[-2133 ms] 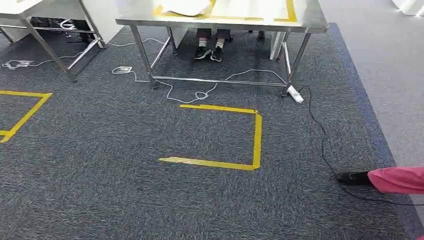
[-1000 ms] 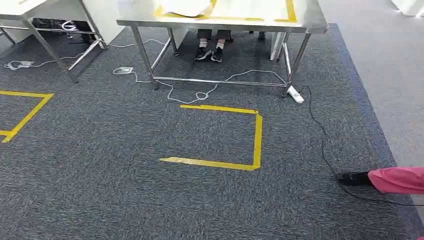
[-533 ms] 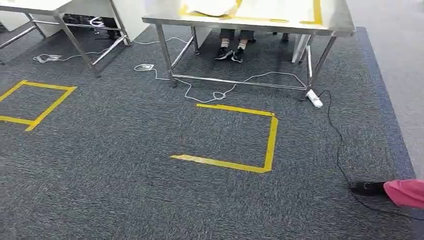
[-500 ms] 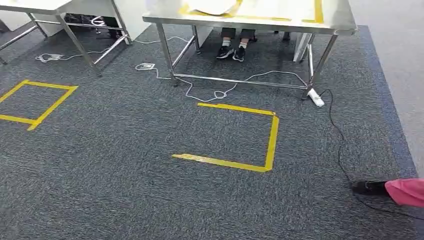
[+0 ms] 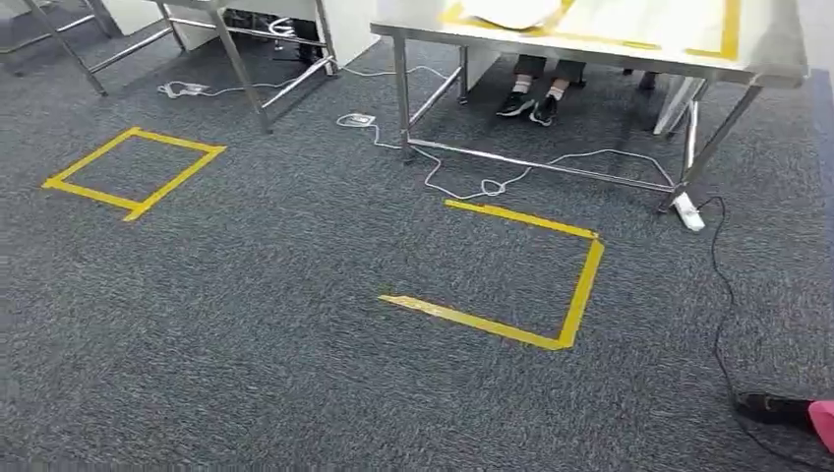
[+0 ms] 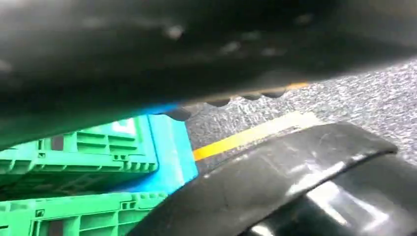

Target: Take the parts from the cabinet and place them on the table.

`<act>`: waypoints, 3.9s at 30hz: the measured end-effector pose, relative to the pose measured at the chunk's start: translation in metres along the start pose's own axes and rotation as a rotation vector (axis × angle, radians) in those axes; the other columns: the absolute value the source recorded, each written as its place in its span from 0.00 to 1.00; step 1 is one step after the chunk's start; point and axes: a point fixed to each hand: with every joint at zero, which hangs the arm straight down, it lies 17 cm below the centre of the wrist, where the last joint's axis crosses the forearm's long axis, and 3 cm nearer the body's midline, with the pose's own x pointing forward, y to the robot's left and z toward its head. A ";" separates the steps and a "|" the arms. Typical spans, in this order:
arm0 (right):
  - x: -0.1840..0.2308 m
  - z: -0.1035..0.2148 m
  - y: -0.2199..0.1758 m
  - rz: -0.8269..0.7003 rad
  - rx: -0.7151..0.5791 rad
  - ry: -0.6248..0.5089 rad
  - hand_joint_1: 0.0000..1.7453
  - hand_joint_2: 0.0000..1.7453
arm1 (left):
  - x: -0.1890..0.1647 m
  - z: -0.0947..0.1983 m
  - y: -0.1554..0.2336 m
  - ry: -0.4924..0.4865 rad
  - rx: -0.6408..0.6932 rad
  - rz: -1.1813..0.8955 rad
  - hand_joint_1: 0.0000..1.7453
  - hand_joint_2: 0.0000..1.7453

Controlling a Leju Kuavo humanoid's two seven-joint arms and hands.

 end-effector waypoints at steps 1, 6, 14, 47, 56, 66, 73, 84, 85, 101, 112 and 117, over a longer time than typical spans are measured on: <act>0.002 0.000 0.001 -0.001 0.001 -0.004 0.00 0.00 | -0.003 0.001 -0.002 0.003 -0.002 -0.003 0.00 0.00; 0.005 -0.001 0.002 -0.003 0.002 -0.009 0.00 0.00 | 0.001 0.001 -0.003 -0.002 -0.010 -0.005 0.00 0.00; 0.001 -0.001 -0.001 -0.007 -0.002 -0.001 0.00 0.00 | 0.002 0.003 -0.002 -0.001 -0.020 -0.003 0.00 0.00; -0.001 -0.002 0.000 -0.003 -0.006 0.004 0.00 0.00 | 0.001 0.008 -0.001 0.000 -0.014 0.006 0.00 0.00; -0.001 -0.004 -0.002 0.031 -0.021 0.002 0.00 0.00 | -0.002 0.011 0.001 0.004 -0.020 0.006 0.00 0.00; 0.009 -0.007 0.001 0.054 -0.023 -0.024 0.00 0.00 | 0.000 0.012 0.005 0.001 -0.009 0.013 0.00 0.00; 0.003 -0.008 -0.004 0.060 -0.033 -0.016 0.00 0.00 | 0.004 0.014 0.001 -0.005 -0.021 0.025 0.00 0.00; 0.001 -0.011 -0.004 0.077 -0.031 -0.011 0.00 0.00 | 0.006 0.016 0.001 -0.012 -0.026 0.030 0.00 0.00; 0.001 -0.011 -0.005 0.074 -0.032 -0.010 0.00 0.00 | 0.004 0.016 0.000 -0.009 -0.027 0.030 0.00 0.00; 0.002 -0.013 -0.002 0.075 -0.031 -0.007 0.00 0.00 | 0.004 0.017 0.002 -0.012 -0.022 0.030 0.00 0.00; 0.004 -0.016 -0.004 0.106 -0.038 -0.021 0.00 0.00 | 0.009 0.016 0.003 -0.017 -0.022 0.047 0.00 0.00; 0.002 -0.017 -0.006 0.112 -0.037 -0.016 0.00 0.00 | 0.009 0.017 0.001 -0.020 -0.025 0.047 0.00 0.00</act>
